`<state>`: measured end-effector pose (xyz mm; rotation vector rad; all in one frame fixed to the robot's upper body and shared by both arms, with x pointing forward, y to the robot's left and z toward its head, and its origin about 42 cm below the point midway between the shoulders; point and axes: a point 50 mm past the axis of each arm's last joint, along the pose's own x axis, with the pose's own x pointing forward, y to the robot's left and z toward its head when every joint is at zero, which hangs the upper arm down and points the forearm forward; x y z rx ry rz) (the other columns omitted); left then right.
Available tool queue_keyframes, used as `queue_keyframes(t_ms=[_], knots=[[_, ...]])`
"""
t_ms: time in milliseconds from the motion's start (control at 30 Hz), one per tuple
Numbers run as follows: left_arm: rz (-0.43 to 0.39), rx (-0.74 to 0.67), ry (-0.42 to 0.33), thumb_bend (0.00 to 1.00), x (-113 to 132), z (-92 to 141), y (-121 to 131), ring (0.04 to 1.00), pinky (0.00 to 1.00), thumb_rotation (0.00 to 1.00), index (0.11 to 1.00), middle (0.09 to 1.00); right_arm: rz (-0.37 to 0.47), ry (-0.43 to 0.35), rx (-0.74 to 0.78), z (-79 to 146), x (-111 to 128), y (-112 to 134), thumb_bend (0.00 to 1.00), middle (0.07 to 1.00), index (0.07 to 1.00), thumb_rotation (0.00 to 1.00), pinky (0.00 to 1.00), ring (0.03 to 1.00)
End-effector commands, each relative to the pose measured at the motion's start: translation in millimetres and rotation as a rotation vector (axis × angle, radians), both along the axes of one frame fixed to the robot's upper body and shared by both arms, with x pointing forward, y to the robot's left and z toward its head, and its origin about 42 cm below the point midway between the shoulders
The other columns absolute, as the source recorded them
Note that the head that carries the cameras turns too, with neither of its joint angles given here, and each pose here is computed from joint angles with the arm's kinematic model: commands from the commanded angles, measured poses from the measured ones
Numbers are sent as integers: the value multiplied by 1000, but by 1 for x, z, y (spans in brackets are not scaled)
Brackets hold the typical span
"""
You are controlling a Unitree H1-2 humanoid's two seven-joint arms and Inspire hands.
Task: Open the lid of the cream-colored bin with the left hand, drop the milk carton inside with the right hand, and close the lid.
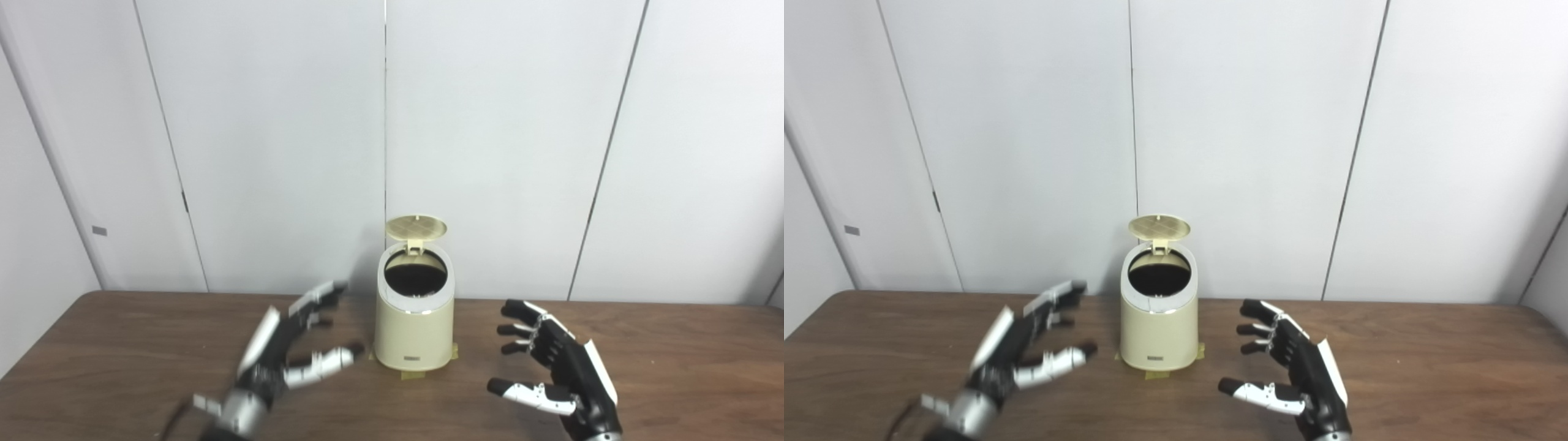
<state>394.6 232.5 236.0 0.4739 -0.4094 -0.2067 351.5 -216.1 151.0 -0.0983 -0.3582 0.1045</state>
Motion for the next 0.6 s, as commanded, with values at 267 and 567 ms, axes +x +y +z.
queue_keyframes(t_ms=[267, 567], knots=[[-49, 98, -111, 872, 48, 84, -18, 975, 874, 349, 995, 970, -4, -47, 19, 16, 6, -1, 804, 781, 781, 166, 555, 706], [-12, 253, -122, 904, 78, 119, -40, 1000, 903, 424, 1000, 999, 8, -49, 20, 16, 6, 2, 810, 781, 770, 194, 555, 712]])
